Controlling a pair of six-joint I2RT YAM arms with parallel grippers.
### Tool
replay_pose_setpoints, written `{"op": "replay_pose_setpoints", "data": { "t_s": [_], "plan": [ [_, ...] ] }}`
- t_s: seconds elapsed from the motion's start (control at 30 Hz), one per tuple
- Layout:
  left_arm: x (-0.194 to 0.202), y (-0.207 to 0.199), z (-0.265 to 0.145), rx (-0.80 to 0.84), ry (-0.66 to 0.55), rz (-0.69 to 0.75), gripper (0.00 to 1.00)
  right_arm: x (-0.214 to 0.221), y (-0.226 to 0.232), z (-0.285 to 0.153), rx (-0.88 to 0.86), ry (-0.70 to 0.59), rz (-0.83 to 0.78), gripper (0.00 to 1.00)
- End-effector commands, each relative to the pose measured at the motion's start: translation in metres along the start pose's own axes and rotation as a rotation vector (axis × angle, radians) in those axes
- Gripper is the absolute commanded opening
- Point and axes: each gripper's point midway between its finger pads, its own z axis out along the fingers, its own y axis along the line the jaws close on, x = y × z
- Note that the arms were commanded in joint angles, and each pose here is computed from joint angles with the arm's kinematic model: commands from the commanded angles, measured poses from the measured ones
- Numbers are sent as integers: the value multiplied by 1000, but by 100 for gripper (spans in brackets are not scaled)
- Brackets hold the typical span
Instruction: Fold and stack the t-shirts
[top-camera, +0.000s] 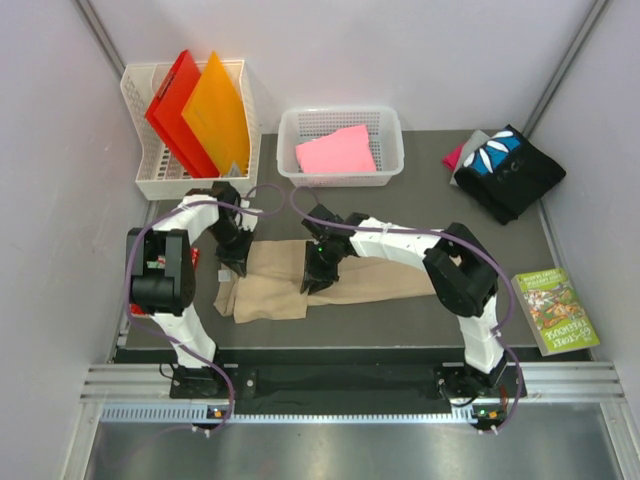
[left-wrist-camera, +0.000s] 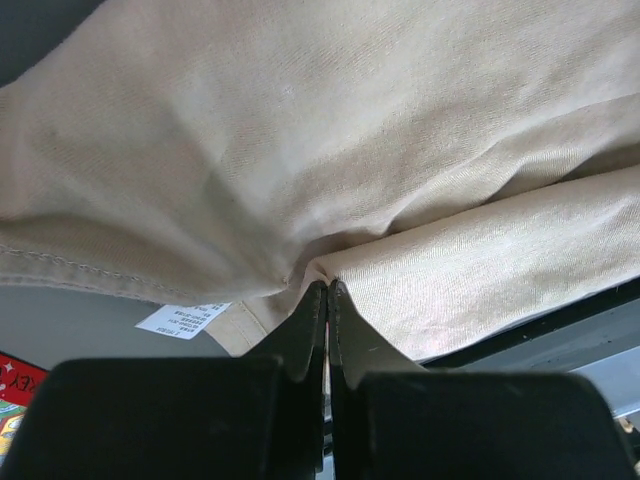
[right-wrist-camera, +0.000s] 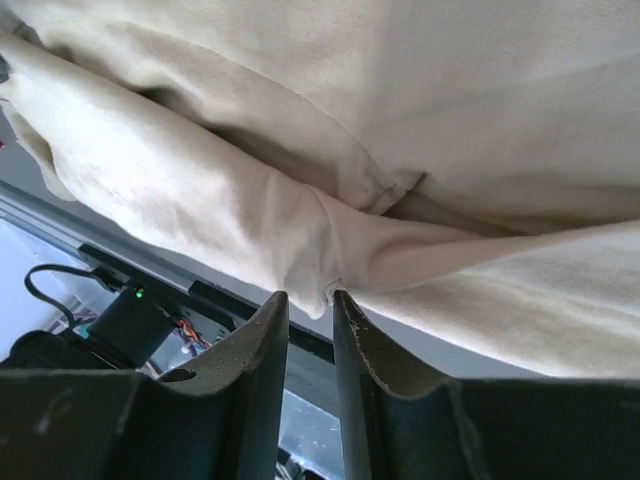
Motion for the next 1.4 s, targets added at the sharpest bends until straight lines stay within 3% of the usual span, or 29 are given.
{"op": "replay_pose_setpoints", "data": {
  "t_s": [0.0,0.17,0.53,0.7,1.37],
  "plan": [
    [-10,-4,-19,3,-57,13,0,-2,21,-29,-49,-60,-37,24],
    [-11,-4,-21,2,-65,12,0,-6,20,-23,-43,-66,-33,15],
    [-7,-4,-23,5,-67,8,0,-4,9,-9,-34,-52,-14,14],
    [-7,-4,-23,6,-69,5,0,-6,8,-6,-36,-64,-9,0],
    [-31,-4,-42,18,-89,4,0,-65,35,-50,-119,-183,-37,0]
  ]
}}
